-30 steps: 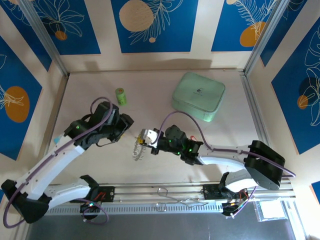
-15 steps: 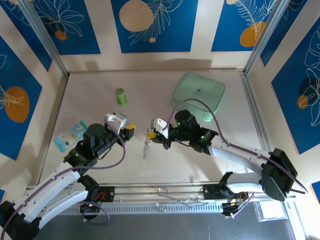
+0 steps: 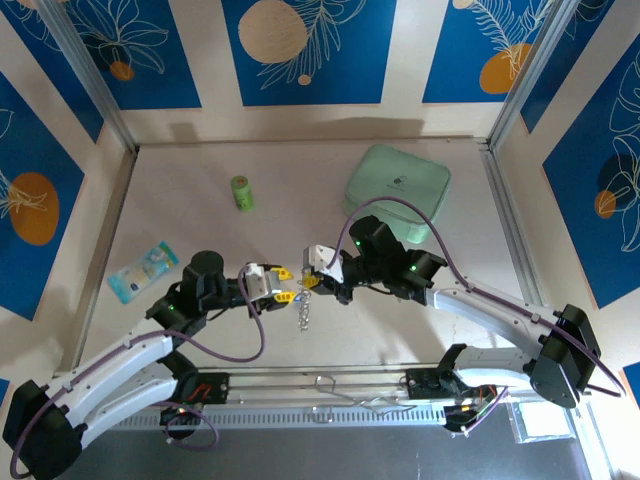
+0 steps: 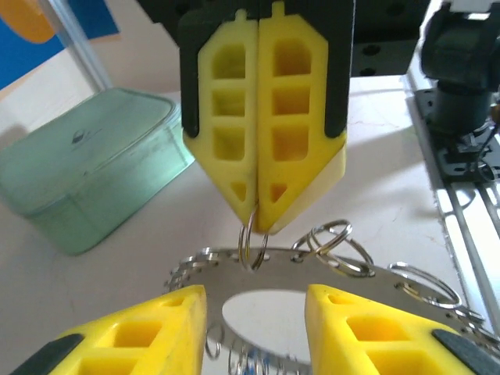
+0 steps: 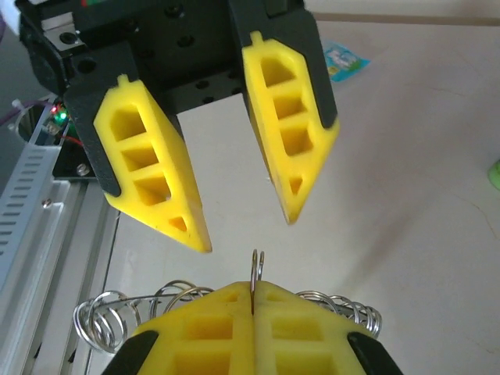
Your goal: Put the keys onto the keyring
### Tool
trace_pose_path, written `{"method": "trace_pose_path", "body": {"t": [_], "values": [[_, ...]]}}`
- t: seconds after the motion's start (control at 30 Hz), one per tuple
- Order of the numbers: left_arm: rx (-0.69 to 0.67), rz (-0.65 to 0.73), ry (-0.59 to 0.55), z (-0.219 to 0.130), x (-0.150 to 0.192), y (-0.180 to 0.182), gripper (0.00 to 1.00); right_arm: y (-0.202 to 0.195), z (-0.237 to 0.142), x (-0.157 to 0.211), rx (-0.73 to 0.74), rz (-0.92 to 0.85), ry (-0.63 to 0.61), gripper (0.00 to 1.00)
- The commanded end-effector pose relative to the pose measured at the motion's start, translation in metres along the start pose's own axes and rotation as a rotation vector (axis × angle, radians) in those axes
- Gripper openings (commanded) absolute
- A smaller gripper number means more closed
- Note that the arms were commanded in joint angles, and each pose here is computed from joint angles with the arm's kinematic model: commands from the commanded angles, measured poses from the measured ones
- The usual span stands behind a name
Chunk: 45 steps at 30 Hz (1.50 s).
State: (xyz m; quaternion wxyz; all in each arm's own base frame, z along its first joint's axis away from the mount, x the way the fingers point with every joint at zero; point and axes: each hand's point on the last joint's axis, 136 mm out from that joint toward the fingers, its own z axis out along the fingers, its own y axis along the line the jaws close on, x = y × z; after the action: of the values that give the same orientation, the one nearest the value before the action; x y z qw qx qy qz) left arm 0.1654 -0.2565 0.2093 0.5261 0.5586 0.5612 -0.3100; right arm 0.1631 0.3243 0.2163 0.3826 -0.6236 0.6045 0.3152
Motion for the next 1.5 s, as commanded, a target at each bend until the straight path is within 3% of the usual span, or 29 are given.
{"method": "trace_pose_path", "body": {"t": [0.0, 0.27, 0.73, 1.0, 1.1, 1.17, 1.2, 1.33, 1.47], "values": [[0.084, 0.05, -0.088, 0.001, -0.017, -0.013, 0.34, 0.004, -0.009, -0.013, -0.003, -0.054, 0.002, 0.0], [0.105, 0.027, -0.071, 0.006, -0.016, -0.012, 0.23, 0.013, -0.006, -0.02, -0.034, -0.085, 0.006, 0.0], [0.134, 0.026, -0.063, 0.009, -0.017, -0.015, 0.19, 0.015, 0.011, -0.014, -0.042, -0.115, 0.061, 0.0], [0.153, 0.028, -0.06, 0.009, -0.02, -0.017, 0.01, 0.017, 0.012, -0.003, -0.047, -0.116, 0.115, 0.0], [0.148, 0.036, -0.071, 0.009, -0.023, -0.016, 0.0, 0.017, 0.011, -0.004, -0.045, -0.105, 0.106, 0.01], [0.141, 0.038, -0.078, 0.009, -0.025, -0.015, 0.0, 0.015, 0.007, -0.006, -0.034, -0.078, 0.075, 0.25], [0.137, 0.038, -0.08, 0.009, -0.026, -0.014, 0.0, 0.013, 0.005, -0.007, -0.029, -0.066, 0.052, 0.3], [0.127, 0.033, -0.09, 0.01, -0.023, -0.015, 0.0, 0.005, -0.017, -0.011, -0.003, 0.016, -0.08, 0.35], [0.13, 0.012, -0.094, 0.011, -0.021, -0.015, 0.0, 0.016, -0.019, -0.002, -0.045, -0.006, -0.103, 0.36]]}}
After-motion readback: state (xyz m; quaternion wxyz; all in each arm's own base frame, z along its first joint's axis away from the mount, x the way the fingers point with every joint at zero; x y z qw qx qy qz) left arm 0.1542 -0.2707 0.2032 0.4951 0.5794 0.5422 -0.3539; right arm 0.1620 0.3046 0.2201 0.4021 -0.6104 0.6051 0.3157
